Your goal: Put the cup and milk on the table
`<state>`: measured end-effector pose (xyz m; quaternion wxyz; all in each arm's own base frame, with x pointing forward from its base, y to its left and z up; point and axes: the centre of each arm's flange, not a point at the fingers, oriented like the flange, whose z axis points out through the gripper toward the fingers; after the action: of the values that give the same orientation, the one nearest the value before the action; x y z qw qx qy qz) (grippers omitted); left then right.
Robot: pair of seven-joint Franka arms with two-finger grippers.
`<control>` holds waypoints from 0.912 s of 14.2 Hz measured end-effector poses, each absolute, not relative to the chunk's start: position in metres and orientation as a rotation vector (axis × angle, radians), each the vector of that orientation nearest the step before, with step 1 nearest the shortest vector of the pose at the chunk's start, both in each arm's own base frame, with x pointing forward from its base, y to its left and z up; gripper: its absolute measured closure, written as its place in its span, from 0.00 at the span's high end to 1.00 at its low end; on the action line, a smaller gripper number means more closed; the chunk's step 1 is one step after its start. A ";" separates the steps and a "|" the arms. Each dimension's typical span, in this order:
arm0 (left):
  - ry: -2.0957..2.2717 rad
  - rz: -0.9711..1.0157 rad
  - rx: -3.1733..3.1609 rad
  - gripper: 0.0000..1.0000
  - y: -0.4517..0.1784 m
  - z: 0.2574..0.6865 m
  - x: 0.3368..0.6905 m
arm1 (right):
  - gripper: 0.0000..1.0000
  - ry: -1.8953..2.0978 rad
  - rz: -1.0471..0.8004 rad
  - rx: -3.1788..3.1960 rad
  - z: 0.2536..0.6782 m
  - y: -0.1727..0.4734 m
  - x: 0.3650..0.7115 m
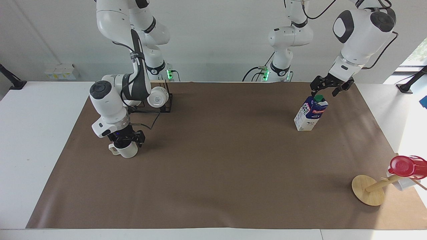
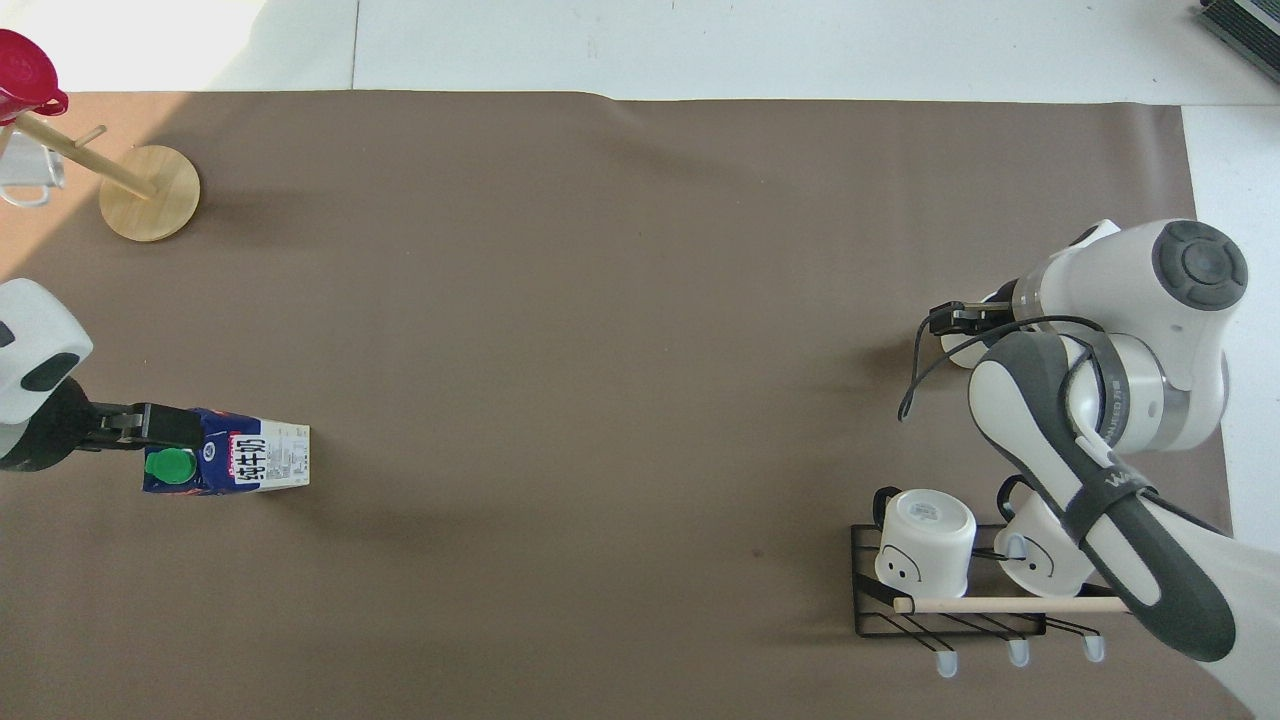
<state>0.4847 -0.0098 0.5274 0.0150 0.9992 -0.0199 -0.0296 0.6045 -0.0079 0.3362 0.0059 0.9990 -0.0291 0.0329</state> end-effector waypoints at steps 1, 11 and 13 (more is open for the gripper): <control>-0.061 -0.086 3.110 1.00 -0.010 0.524 0.485 | 0.62 -0.087 0.104 3.127 0.337 -0.007 0.605; -0.083 -0.079 3.110 1.00 -0.008 0.488 0.481 | 0.04 -0.083 0.132 3.129 0.368 0.017 0.617; -0.096 -0.088 3.109 1.00 -0.007 0.478 0.479 | 0.04 -0.125 0.123 3.131 0.394 0.054 0.621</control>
<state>0.4791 -0.0073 0.4779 0.0149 0.9990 -0.0307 -0.0283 0.6214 0.0542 0.3939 0.0026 0.9984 -0.0399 0.0393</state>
